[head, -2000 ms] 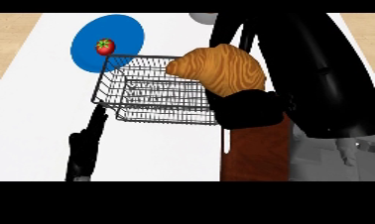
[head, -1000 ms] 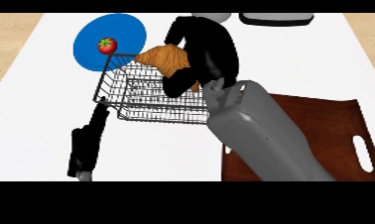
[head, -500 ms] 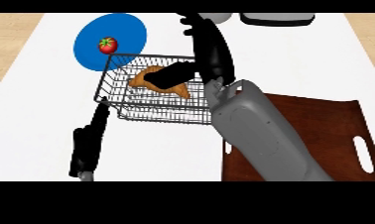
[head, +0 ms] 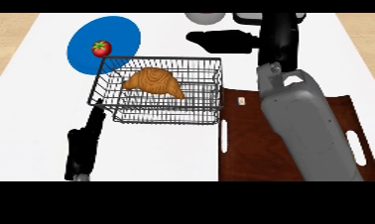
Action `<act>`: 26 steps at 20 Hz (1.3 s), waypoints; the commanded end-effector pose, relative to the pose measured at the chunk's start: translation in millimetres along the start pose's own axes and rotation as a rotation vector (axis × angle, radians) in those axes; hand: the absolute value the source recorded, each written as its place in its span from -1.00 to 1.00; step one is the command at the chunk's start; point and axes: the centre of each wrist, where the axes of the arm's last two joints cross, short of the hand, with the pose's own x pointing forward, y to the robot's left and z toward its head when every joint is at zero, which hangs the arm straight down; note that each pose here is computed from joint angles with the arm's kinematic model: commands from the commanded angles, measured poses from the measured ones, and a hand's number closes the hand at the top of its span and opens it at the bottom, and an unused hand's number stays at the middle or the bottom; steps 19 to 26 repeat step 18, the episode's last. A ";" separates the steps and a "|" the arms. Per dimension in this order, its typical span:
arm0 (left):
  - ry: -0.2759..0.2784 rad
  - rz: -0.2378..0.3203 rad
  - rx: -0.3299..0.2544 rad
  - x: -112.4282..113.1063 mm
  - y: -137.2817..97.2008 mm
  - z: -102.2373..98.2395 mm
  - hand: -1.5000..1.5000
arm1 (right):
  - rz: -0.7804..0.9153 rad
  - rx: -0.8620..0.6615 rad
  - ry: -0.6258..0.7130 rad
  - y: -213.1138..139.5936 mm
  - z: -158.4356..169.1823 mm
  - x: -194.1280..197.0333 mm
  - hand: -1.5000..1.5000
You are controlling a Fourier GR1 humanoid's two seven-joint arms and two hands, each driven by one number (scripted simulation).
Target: Pick the croissant from the tray and place it in the tiered basket
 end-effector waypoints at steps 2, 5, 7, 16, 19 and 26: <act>0.006 0.003 0.011 -13.1 -3.2 6.3 0.00 | -0.048 -0.176 0.035 -80.8 -6.1 -1.5 -1.00; 0.019 0.008 0.032 -10.6 0.4 18.3 0.00 | -0.032 -0.192 0.071 -139.1 11.2 -18.4 -1.00; -0.001 0.000 0.027 3.7 12.9 4.0 0.00 | -0.027 -0.184 0.054 -178.8 17.3 -5.8 -1.00; 0.015 0.013 0.025 -4.2 12.9 6.2 0.00 | -0.052 -0.150 0.060 -331.6 51.9 -52.0 -1.00; 0.017 0.011 0.003 0.6 16.1 6.0 0.00 | -0.073 -0.115 0.055 -354.5 60.0 -64.4 -1.00; 0.017 0.011 0.003 0.6 16.1 6.0 0.00 | -0.073 -0.115 0.055 -354.5 60.0 -64.4 -1.00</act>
